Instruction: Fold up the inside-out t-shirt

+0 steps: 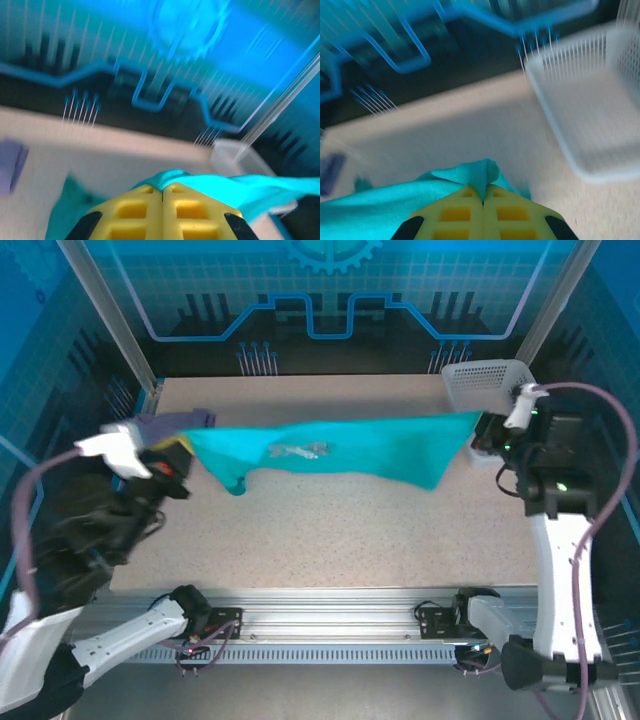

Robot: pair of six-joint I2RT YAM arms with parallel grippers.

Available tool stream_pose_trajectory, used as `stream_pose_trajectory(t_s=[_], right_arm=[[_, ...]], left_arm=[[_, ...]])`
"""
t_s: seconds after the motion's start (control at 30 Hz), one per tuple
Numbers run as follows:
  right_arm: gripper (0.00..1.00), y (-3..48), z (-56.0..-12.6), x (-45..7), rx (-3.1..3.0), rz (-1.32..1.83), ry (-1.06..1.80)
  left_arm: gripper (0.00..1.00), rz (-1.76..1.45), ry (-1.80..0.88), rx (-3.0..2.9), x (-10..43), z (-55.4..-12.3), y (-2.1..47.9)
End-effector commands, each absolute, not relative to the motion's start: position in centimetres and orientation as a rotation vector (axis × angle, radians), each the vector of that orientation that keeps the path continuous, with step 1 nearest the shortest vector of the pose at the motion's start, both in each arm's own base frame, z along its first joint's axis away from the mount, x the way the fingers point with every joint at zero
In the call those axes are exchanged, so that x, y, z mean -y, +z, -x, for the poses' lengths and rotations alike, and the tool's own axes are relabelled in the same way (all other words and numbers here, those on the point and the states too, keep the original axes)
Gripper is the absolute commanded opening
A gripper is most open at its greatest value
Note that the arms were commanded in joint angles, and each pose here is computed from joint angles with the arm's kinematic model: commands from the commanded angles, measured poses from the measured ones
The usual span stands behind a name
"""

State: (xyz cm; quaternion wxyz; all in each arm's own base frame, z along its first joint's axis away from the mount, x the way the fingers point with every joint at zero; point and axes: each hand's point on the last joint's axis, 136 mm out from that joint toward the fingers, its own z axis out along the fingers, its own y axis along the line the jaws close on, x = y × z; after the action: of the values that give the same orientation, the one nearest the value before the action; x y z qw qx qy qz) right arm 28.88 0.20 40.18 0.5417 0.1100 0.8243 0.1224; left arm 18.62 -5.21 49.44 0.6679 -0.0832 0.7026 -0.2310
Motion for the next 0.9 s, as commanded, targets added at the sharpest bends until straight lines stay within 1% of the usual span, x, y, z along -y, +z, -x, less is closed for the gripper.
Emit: stream_pose_trajectory(t_s=[0.0, 0.1, 0.2, 0.3, 0.37, 0.4, 0.5, 0.57, 0.67, 0.73, 0.8, 0.83, 0.87], right_arm=[[0.01, 45.4, -24.1, -0.2, -1.864, -0.265, 0.275], [0.01, 49.9, -21.4, -0.4, -1.750, -0.240, 0.269], [0.02, 52.4, -20.6, -0.6, -1.687, -0.220, 0.280], [0.02, 52.7, -22.4, -0.7, -1.687, -0.212, 0.296], [0.02, 51.7, -25.1, -0.4, -1.721, -0.219, 0.294], [0.02, 51.0, -26.5, -0.3, -1.739, -0.224, 0.294], [0.02, 47.7, -32.2, 0.2, -1.815, -0.243, 0.295], [0.02, 44.4, -36.7, 0.7, -1.881, -0.260, 0.275], [0.04, 38.3, -43.7, 1.0, -2.000, -0.274, 0.225], [0.05, 33.4, -48.6, 1.1, -2.076, -0.282, 0.186], [0.09, 27.8, -53.4, 1.3, -2.162, -0.302, 0.131], [0.11, 24.3, -55.8, 1.3, -2.223, -0.312, 0.119], [0.15, 21.2, -57.9, 1.4, -2.283, -0.327, 0.099]], left_arm=[[0.00, 0.152, -0.388, -1.416, 2.4, -17.1, 56.5], [0.00, 0.142, -0.271, -1.389, 1.9, -17.9, 59.6], [0.00, 0.171, -0.049, -1.372, 1.5, -20.6, 61.7], [0.00, 0.176, 0.060, -1.375, 1.8, -23.2, 62.8], [0.00, 0.222, 0.068, -1.448, 0.9, -26.6, 61.4], [0.00, 0.244, 0.044, -1.510, 0.5, -28.8, 59.8], [0.00, 0.282, -0.018, -1.716, -0.1, -37.5, 53.1], [0.00, 0.285, -0.044, -1.819, 0.1, -42.9, 48.2], [0.00, 0.301, -0.055, -1.924, 0.3, -49.9, 41.3], [0.06, 0.313, -0.046, -2.002, 0.3, -54.4, 36.2], [0.09, 0.327, -0.036, -2.089, 0.5, -58.6, 30.4], [0.14, 0.335, -0.041, -2.127, 0.6, -60.6, 27.8], [0.19, 0.345, -0.052, -2.173, 0.9, -62.2, 25.2]])
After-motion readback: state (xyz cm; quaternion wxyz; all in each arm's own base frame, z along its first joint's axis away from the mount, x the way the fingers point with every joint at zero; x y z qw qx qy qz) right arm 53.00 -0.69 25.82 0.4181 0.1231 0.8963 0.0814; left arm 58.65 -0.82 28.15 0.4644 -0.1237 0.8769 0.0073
